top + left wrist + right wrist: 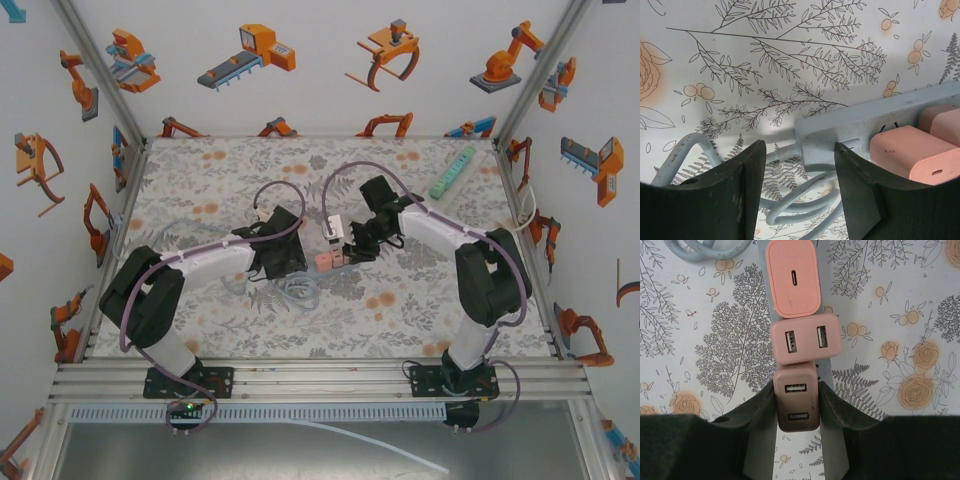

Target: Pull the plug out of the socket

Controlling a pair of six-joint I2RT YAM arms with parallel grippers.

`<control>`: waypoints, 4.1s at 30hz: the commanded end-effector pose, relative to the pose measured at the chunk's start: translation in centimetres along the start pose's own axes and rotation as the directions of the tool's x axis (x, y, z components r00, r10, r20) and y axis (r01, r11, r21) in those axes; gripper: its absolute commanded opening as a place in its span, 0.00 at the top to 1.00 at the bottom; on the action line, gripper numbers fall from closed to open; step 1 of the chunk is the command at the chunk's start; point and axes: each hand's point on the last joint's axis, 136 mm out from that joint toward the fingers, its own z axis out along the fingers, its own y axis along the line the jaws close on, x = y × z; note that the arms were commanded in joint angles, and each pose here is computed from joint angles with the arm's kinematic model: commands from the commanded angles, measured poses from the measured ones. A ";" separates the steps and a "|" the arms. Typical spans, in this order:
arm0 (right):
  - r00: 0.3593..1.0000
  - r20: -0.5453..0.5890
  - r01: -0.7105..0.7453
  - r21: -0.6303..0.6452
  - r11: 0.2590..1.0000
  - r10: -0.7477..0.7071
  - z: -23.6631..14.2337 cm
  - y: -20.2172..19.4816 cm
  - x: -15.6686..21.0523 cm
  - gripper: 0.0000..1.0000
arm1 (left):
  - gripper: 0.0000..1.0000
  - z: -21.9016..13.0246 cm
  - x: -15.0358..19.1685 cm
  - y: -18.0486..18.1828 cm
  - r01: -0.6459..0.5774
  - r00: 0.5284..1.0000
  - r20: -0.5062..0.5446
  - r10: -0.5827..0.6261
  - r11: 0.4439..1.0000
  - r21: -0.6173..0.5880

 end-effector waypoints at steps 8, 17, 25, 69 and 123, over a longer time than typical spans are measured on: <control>0.999 0.041 0.013 0.028 1.000 -0.014 -1.9 0.5 -1.9 0.69 | 0.45 1.0 2.5 2.4 -0.050 0.996 -0.077 0.041 0.992 -0.114; 0.997 0.080 -0.011 0.166 0.986 -0.003 -5.3 -0.4 -3.6 0.69 | 0.43 -1.8 0.1 0.6 -0.065 0.998 -0.009 0.065 0.996 -0.053; 0.953 0.293 -0.200 0.405 0.892 0.080 -9.7 -1.8 -6.5 0.69 | 0.35 -6.8 -3.8 -1.7 -0.085 0.988 0.130 0.081 0.996 0.031; -0.008 0.442 -0.999 -0.045 0.014 0.897 -0.7 7.6 7.1 0.64 | 0.03 -25.5 9.0 -6.1 -0.863 0.322 0.607 0.727 -0.038 0.504; 0.907 0.185 0.270 0.431 0.861 -0.377 -7.9 2.4 -5.9 0.28 | 0.03 -13.0 -4.5 1.1 -0.098 0.965 0.256 0.055 0.982 0.158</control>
